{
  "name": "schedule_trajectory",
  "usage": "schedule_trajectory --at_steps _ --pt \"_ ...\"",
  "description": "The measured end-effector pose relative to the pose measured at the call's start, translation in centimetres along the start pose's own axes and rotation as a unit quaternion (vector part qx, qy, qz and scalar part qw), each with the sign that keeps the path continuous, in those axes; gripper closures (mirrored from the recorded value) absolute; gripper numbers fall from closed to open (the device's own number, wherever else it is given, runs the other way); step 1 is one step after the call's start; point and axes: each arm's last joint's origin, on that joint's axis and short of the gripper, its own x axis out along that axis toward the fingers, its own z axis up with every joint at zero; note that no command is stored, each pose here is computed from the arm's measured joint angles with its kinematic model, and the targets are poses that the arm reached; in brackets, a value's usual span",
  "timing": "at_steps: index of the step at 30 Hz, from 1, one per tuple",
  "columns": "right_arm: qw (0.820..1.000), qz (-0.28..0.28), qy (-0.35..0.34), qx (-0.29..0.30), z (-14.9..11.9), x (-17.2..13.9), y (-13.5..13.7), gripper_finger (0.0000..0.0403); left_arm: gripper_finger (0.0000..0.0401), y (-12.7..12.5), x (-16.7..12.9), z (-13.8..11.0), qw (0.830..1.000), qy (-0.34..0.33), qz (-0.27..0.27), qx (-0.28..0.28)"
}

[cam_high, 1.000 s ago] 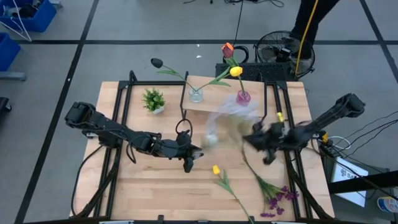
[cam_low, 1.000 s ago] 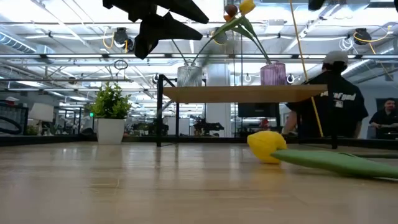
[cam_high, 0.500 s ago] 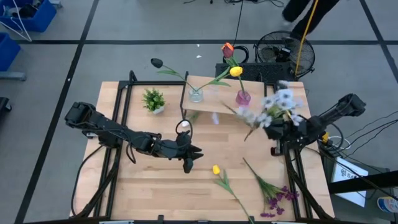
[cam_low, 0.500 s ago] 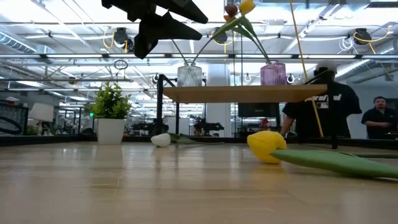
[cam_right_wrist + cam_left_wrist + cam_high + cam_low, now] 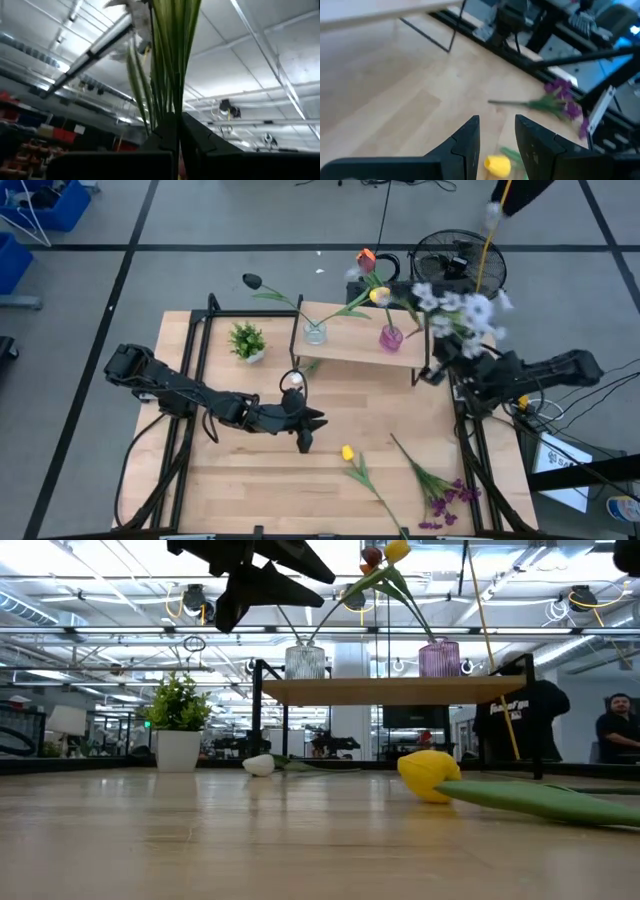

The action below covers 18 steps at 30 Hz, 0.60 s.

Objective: Pick and place flowers into a vace then onto a shelf
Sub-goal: Put the white flowers into the purple vase

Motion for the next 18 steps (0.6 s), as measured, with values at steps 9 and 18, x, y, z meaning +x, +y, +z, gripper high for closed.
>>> schedule_trajectory --at_steps 9,18 --pt "0.998 -0.021 0.042 0.047 -4.1 1.9 -1.4 0.0403 0.0274 -0.1 0.0 0.3 1.0 -0.017 0.001 -0.006" --pt "0.995 -0.034 0.071 0.067 -6.1 2.5 -1.8 0.0403 0.0274 -0.1 0.0 0.2 1.0 -0.015 -0.001 -0.006"
